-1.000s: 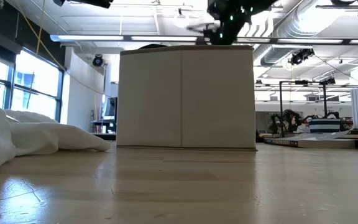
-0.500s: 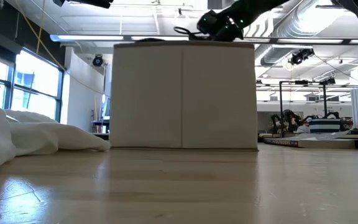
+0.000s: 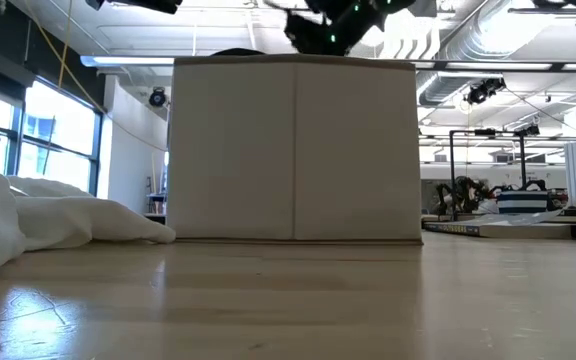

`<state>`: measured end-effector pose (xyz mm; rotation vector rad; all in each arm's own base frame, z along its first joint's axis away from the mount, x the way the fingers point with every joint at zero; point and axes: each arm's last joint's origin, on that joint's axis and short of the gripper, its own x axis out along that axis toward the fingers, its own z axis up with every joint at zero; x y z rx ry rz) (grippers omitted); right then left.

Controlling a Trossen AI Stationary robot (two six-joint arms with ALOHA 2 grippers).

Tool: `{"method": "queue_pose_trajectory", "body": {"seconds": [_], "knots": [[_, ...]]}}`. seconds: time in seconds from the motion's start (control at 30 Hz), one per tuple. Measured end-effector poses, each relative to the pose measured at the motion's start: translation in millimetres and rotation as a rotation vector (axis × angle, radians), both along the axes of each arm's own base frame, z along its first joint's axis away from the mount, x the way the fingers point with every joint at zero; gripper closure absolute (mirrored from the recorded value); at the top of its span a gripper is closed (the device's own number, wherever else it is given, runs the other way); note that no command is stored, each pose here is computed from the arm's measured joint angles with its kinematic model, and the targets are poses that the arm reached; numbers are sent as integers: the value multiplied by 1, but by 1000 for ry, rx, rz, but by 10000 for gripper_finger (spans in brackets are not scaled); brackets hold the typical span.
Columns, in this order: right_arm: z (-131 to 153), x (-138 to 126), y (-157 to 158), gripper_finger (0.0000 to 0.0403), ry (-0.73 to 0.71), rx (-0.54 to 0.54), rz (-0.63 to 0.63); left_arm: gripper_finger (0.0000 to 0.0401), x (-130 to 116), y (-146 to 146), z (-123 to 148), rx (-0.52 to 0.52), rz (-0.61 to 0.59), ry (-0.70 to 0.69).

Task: Sort clothes
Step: Adjust the dark blue pants in the laundry organizer

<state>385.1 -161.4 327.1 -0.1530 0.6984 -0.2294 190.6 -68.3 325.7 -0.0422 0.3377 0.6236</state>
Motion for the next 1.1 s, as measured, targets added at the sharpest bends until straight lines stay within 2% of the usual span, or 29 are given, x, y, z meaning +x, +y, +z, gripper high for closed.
{"method": "queue_pose_trajectory", "body": {"seconds": [0.1, 0.2, 0.33, 0.47, 0.63, 0.77, 0.97, 1.1], "knots": [[-7, 4, 16, 359, 29, 72, 174, 295, 0, 0, 0, 1, 1, 0], [-16, 11, 26, 359, 57, 102, 225, 295, 0, 0, 0, 2, 2, -1], [-46, 21, 26, 359, 171, 145, 179, 295, 0, 0, 0, 2, 2, -1], [-82, 26, 13, 359, 297, 191, 107, 295, 0, 0, 0, 1, -1, 2], [-106, 25, -4, 359, 412, 129, -47, 295, -1, 1, -1, 13, 2, 21], [-88, 15, -9, 359, 414, 49, -131, 295, -2, 1, -2, 27, 19, 20], [-11, -12, 10, 359, 259, -114, -174, 295, -2, 2, -2, 36, 44, 15], [16, -33, 5, 359, 183, -131, -314, 295, -2, 2, -2, 21, 51, 6]]}}
